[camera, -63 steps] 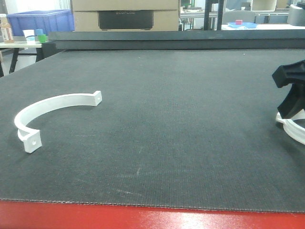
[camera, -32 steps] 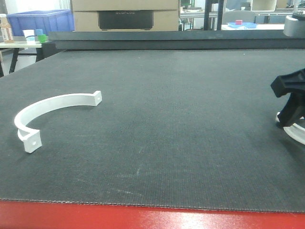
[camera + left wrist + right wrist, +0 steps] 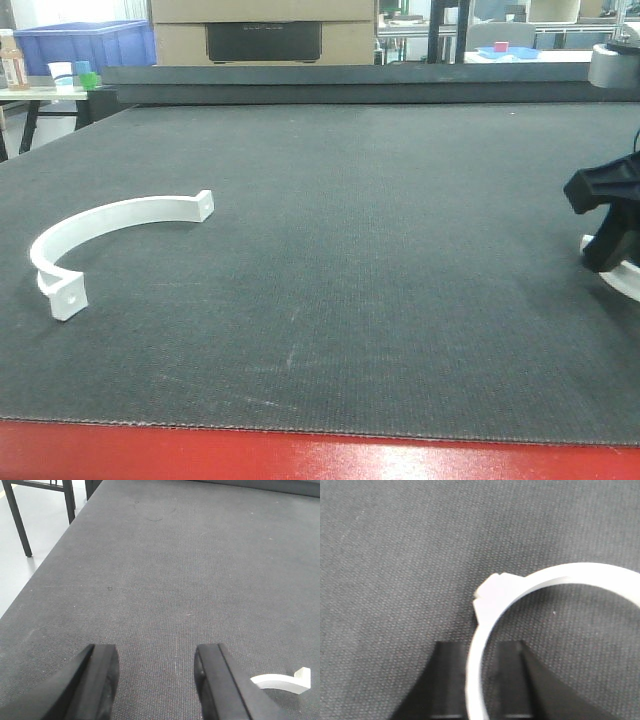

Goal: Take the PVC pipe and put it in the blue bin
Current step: 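Lift the held white pipe piece up with the right gripper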

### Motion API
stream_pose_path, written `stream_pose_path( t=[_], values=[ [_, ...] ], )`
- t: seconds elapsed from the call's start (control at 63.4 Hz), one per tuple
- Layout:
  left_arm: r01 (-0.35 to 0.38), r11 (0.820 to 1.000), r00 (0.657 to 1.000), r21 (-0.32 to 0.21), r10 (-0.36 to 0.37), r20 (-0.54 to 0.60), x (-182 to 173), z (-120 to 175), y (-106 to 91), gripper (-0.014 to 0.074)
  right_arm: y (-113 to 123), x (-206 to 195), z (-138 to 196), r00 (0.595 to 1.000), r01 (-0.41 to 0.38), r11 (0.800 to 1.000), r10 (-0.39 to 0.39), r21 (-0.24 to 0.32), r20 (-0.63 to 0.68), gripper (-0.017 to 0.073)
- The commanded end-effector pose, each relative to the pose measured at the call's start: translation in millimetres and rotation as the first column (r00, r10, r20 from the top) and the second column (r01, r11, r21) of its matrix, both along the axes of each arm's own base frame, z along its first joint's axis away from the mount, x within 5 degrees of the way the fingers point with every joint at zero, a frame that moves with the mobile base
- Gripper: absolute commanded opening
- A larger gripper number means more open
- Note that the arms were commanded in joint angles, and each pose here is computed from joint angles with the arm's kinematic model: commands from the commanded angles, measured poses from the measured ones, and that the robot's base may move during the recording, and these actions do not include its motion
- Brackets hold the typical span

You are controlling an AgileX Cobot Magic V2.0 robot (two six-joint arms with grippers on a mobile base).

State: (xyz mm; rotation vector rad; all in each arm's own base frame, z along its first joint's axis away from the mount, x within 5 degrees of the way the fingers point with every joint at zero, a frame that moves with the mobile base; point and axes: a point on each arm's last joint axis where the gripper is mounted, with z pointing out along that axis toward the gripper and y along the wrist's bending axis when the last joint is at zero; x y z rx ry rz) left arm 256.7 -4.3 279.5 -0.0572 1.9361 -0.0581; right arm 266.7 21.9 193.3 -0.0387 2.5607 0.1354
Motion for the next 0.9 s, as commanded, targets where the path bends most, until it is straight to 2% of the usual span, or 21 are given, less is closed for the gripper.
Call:
stream_pose_path(
  t=[0.0, 0.126, 0.505, 0.631, 0.884],
  values=[
    [-0.003, 1.0, 1.0, -0.004, 0.003, 0.03, 1, 5, 0.1, 0.0276, 0, 2, 2, 0.999, -0.023, 0.999, 0.024, -0.026, 0.026, -0.0013],
    [-0.003, 1.0, 0.999, -0.004, 0.003, 0.032, 1, 5, 0.1, 0.0276, 0, 2, 2, 0.999, -0.027, 0.999, 0.028, -0.031, 0.026, -0.0071],
    [-0.003, 1.0, 0.999, -0.004, 0.003, 0.032, 1, 5, 0.1, 0.0276, -1, 3, 1, 0.999, -0.034, 0.999, 0.034, -0.039, 0.023, -0.0072],
    [-0.003, 1.0, 1.0, -0.004, 0.003, 0.028, 1, 4, 0.1, 0.0276, 0, 2, 2, 0.999, -0.034, 0.999, 0.035, -0.039, 0.022, -0.0162],
    [-0.002, 1.0, 1.0, -0.004, 0.003, 0.022, 1, 4, 0.1, 0.0276, -1, -3, 24, 0.994, -0.028, 0.999, 0.032, -0.034, 0.108, -0.0169]
  ],
)
